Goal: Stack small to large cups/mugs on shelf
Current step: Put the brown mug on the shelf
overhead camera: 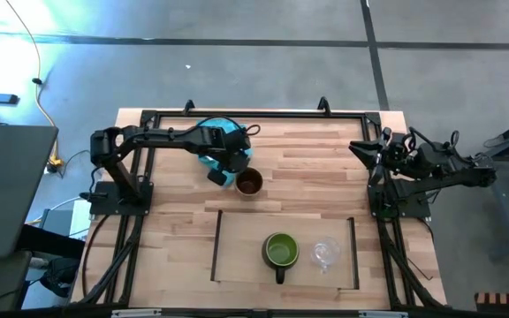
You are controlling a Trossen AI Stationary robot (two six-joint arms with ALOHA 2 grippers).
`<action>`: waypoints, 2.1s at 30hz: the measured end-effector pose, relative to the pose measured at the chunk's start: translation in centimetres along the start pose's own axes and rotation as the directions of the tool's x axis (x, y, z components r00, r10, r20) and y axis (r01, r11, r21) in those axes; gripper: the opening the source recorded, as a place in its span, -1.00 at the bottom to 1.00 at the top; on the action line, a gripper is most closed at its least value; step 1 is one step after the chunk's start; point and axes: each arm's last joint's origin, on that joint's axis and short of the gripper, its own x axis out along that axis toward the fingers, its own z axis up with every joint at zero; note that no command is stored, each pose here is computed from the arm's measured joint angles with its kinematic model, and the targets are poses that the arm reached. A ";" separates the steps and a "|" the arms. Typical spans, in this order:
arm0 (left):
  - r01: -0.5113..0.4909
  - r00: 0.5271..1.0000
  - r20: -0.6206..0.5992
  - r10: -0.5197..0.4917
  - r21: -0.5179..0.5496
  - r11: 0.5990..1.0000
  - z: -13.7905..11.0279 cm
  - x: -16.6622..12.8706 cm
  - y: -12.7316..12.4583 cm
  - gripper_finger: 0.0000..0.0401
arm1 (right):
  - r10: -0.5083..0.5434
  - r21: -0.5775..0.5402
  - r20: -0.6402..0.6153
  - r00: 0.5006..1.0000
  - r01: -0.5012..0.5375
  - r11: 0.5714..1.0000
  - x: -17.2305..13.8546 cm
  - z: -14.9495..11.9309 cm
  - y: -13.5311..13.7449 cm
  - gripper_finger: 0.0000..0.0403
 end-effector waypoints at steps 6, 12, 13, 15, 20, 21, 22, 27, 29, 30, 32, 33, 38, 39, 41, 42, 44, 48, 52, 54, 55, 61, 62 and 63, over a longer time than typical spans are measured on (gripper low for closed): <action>0.042 0.998 -0.040 -0.045 -0.077 0.996 -0.4 -0.2 -0.5 -0.67 | -0.001 0.006 -0.005 1.000 0.001 1.000 0.0 -0.1 0.0 -0.68; 0.080 0.995 -0.038 -0.090 -0.206 0.975 -0.6 -0.2 -0.7 -0.74 | -0.002 0.006 -0.007 1.000 0.002 1.000 0.0 -0.1 0.0 -0.68; 0.082 0.995 -0.036 -0.093 -0.230 0.970 -0.6 -0.2 -0.7 -0.73 | -0.002 0.006 -0.007 1.000 0.002 1.000 0.0 -0.1 0.0 -0.68; 0.095 0.994 -0.033 -0.108 -0.278 0.956 -0.6 -0.2 -0.8 -0.71 | -0.002 0.006 -0.007 1.000 0.002 1.000 0.0 -0.1 0.0 -0.68; 0.119 0.990 -0.031 -0.141 -0.383 0.916 -0.5 -0.2 -1.2 -0.64 | -0.002 0.006 -0.007 1.000 0.002 1.000 0.0 -0.1 0.0 -0.68; 0.126 0.989 -0.026 -0.148 -0.395 0.910 -0.4 -0.3 -1.4 -0.64 | -0.002 0.006 -0.007 1.000 0.002 1.000 0.0 -0.1 0.0 -0.68; 0.130 0.988 -0.026 -0.153 -0.405 0.905 -0.2 -0.3 -1.6 -0.65 | -0.002 0.006 -0.007 1.000 0.002 1.000 0.0 -0.1 0.0 -0.68; 0.142 0.986 -0.018 -0.165 -0.422 0.896 0.8 -0.4 -2.6 -0.69 | -0.002 0.004 -0.007 1.000 0.002 1.000 0.0 -0.1 0.0 -0.68; 0.150 0.985 -0.009 -0.170 -0.431 0.890 1.3 -0.5 -3.0 -0.70 | -0.002 0.003 -0.007 1.000 0.002 1.000 0.0 -0.1 0.0 -0.68; 0.151 0.985 -0.008 -0.172 -0.438 0.886 1.4 -0.6 -3.2 -0.70 | -0.002 0.003 -0.007 1.000 0.002 1.000 0.0 -0.1 0.0 -0.68; 0.152 0.985 -0.006 -0.174 -0.457 0.876 1.7 -0.6 -3.6 -0.69 | -0.002 0.003 -0.007 1.000 0.002 1.000 0.0 -0.1 0.0 -0.68; 0.153 0.985 -0.005 -0.175 -0.470 0.869 1.9 -0.6 -3.7 -0.68 | -0.002 0.003 -0.007 1.000 0.002 1.000 0.0 -0.1 0.0 -0.68; 0.137 0.985 -0.001 -0.171 -0.594 0.792 2.0 -0.6 -3.8 -0.64 | -0.002 0.005 -0.007 1.000 0.002 1.000 0.0 -0.1 0.0 -0.68; 0.130 0.986 -0.002 -0.168 -0.623 0.771 2.0 -0.6 -3.7 -0.64 | -0.001 0.005 -0.007 1.000 0.001 1.000 0.0 -0.1 0.0 -0.68; 0.117 0.987 -0.003 -0.159 -0.664 0.738 1.8 -0.6 -3.5 -0.64 | -0.001 0.006 -0.008 1.000 0.001 1.000 0.0 -0.1 0.0 -0.68; 0.109 0.988 -0.005 -0.153 -0.679 0.726 1.8 -0.6 -3.4 -0.64 | 0.000 0.007 -0.008 1.000 0.000 1.000 0.0 -0.1 0.0 -0.68; 0.087 0.990 -0.015 -0.137 -0.705 0.704 1.8 -0.6 -3.4 -0.64 | 0.002 0.014 -0.008 1.000 -0.001 1.000 0.0 -0.1 0.0 -0.68; 0.066 0.993 -0.022 -0.119 -0.728 0.683 1.9 -0.6 -3.3 -0.63 | 0.003 0.033 -0.008 1.000 -0.003 0.999 0.0 -0.1 0.0 -0.68; 0.069 0.992 -0.020 -0.122 -0.729 0.681 1.9 -0.6 -3.3 -0.63 | 0.027 0.041 -0.013 1.000 -0.026 0.999 0.0 -0.1 0.1 -0.68; 0.084 0.991 -0.012 -0.134 -0.719 0.689 1.9 -0.6 -3.4 -0.63 | 0.037 0.050 -0.016 0.999 -0.036 0.998 0.0 -0.1 0.1 -0.68; 0.093 0.990 -0.009 -0.141 -0.709 0.699 1.9 -0.6 -3.4 -0.63 | 0.042 0.051 -0.017 0.999 -0.041 0.998 0.0 -0.1 0.1 -0.68; 0.128 0.981 -0.029 -0.190 -0.642 0.756 1.6 -0.6 -3.8 -0.63 | 0.047 0.059 -0.018 0.999 -0.046 0.997 0.0 -0.1 0.1 -0.68; 0.131 0.980 -0.031 -0.194 -0.631 0.765 1.6 -0.7 -3.8 -0.63 | 0.047 0.059 -0.018 0.999 -0.046 0.997 0.0 -0.1 0.1 -0.68; 0.133 0.980 -0.033 -0.195 -0.621 0.773 1.6 -0.7 -3.8 -0.63 | 0.047 0.059 -0.018 0.999 -0.046 0.997 0.0 -0.1 0.1 -0.68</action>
